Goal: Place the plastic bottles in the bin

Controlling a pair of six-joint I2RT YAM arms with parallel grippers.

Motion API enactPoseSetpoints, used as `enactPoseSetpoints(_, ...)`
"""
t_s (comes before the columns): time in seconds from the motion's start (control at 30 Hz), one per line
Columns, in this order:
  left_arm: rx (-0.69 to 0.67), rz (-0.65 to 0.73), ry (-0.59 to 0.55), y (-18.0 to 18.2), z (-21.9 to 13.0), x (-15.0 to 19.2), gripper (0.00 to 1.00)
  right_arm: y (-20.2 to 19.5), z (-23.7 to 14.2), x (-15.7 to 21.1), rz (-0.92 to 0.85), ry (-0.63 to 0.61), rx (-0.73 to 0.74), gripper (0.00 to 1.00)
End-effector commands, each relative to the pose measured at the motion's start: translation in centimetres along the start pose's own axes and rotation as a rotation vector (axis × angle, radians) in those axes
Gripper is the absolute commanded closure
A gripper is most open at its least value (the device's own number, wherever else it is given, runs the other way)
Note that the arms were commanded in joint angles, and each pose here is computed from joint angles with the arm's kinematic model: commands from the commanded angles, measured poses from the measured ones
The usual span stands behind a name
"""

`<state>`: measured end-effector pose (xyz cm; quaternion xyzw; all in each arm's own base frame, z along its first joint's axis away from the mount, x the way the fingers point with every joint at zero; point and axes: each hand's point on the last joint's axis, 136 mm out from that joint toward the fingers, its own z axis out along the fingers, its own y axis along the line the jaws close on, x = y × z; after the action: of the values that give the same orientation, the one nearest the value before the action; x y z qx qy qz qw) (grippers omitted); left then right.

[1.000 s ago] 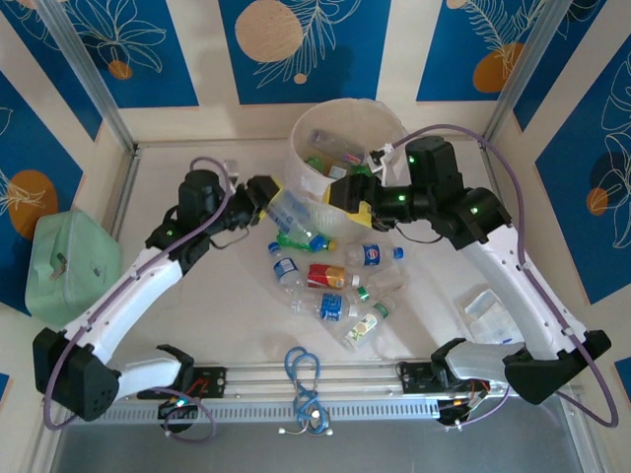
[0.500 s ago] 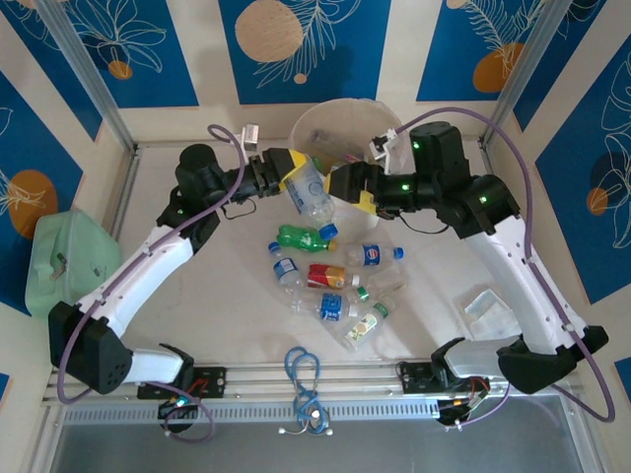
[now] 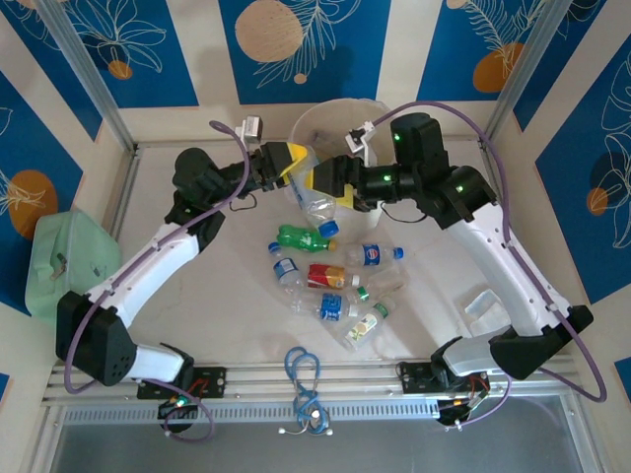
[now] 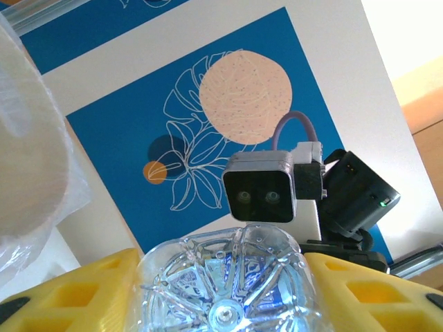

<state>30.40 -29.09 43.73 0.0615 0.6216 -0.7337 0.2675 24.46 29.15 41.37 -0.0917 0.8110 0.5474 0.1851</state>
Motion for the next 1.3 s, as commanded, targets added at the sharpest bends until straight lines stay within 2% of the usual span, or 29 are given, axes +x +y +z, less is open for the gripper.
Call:
enactPoseSetpoints(0.0, 0.078, 0.05, 0.006, -2.1, -0.1, -0.1, 0.51, 1.4, 0.3, -0.1, 0.017, 0.025, -0.098, 0.18)
enactPoseSetpoints(0.2, 0.139, 0.038, -0.003, -2.9, 0.1, -0.6, 0.52, 1.6, 0.4, -0.4, 0.035, 0.023, -0.143, 0.26)
enactPoseSetpoints(0.47, 0.098, 0.034, -0.003, -2.0, 0.4, -0.9, 0.5, 1.7, 0.2, -0.9, 0.038, 0.003, -0.141, 0.38)
enactPoseSetpoints(0.53, 0.078, 0.031, -0.005, -1.7, 0.5, -1.0, 0.47, 1.6, 0.1, -1.0, 0.036, -0.005, -0.134, 0.39)
enactPoseSetpoints(0.63, 0.035, 0.033, -0.017, -1.2, 0.6, -1.4, 0.26, 1.5, -0.1, -1.3, 0.036, -0.017, -0.119, 0.41)
enactPoseSetpoints(0.67, 0.011, 0.033, -0.025, -0.8, 0.6, -1.5, 0.16, 1.5, -0.1, -1.3, 0.035, -0.02, -0.114, 0.41)
enactPoseSetpoints(0.7, -0.014, 0.034, -0.034, -0.5, 0.5, -1.7, 0.01, 1.5, -0.2, -1.4, 0.032, -0.026, -0.106, 0.41)
enactPoseSetpoints(0.9, -0.175, 0.067, -0.116, 0.6, -1.1, -3.4, 0.0, 1.1, -1.1, -2.6, 0.014, -0.079, -0.041, 0.42)
enactPoseSetpoints(1.1, -0.505, 0.108, -0.344, 2.7, -8.0, -6.1, 0.0, -1.3, -2.3, -5.4, -0.012, -0.177, 0.158, 0.42)
enactPoseSetpoints(1.17, -0.625, 0.131, -0.369, 3.4, -9.9, -5.9, 0.0, -2.4, -2.6, -6.6, -0.03, -0.208, 0.235, 0.42)
enactPoseSetpoints(1.27, -0.737, 0.159, -0.332, 4.5, -11.3, -4.9, 0.0, -4.5, -2.9, -8.4, -0.05, -0.245, 0.349, 0.42)
